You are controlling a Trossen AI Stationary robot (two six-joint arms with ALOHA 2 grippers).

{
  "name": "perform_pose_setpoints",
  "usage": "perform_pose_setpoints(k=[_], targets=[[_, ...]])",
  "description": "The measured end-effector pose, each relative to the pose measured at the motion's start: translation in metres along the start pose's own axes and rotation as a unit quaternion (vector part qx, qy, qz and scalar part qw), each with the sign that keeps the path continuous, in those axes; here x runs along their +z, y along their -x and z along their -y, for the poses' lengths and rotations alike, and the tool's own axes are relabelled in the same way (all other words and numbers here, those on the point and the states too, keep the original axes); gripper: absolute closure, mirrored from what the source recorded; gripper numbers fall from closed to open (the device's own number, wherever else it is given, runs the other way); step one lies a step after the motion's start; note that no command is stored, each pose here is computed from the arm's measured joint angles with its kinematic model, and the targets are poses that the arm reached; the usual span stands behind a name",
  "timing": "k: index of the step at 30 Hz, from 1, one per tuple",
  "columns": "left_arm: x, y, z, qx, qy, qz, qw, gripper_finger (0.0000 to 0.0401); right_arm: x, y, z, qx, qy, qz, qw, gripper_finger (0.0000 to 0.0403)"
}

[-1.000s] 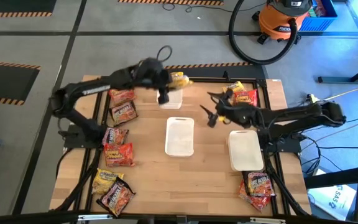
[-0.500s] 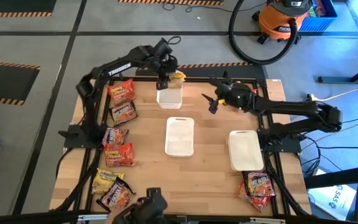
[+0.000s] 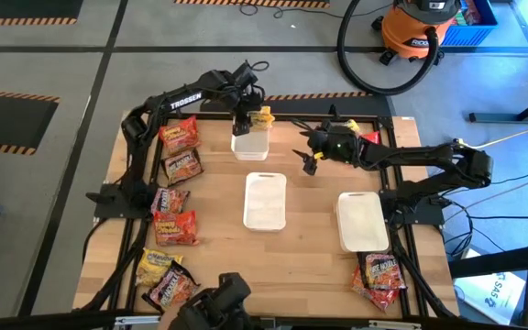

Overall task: Sort Maruchan noodles
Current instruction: Put the yellow noodle pack into the top white bin

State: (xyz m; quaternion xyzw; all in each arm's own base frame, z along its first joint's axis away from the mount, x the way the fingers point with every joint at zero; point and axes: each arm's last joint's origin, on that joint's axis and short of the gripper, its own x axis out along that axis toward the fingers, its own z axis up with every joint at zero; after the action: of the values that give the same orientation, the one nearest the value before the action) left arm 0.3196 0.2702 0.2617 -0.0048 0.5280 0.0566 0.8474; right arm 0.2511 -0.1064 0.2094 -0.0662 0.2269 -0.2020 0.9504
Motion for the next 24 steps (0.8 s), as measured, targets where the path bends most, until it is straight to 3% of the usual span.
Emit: perform_pose_setpoints(k=[7, 24], targets=[[-0.003, 0.000, 0.000, -0.006, 0.003, -0.011, 1.000, 0.0269, 0.000, 0.000, -0.001, 0.011, -0.012, 0.002, 1.000, 0.0111], [-0.027, -0.033, -0.004, 0.009, 0.001, -0.013, 1.000, 0.0269, 0.000, 0.000, -0.001, 0.014, -0.012, 0.004, 1.000, 0.0111]])
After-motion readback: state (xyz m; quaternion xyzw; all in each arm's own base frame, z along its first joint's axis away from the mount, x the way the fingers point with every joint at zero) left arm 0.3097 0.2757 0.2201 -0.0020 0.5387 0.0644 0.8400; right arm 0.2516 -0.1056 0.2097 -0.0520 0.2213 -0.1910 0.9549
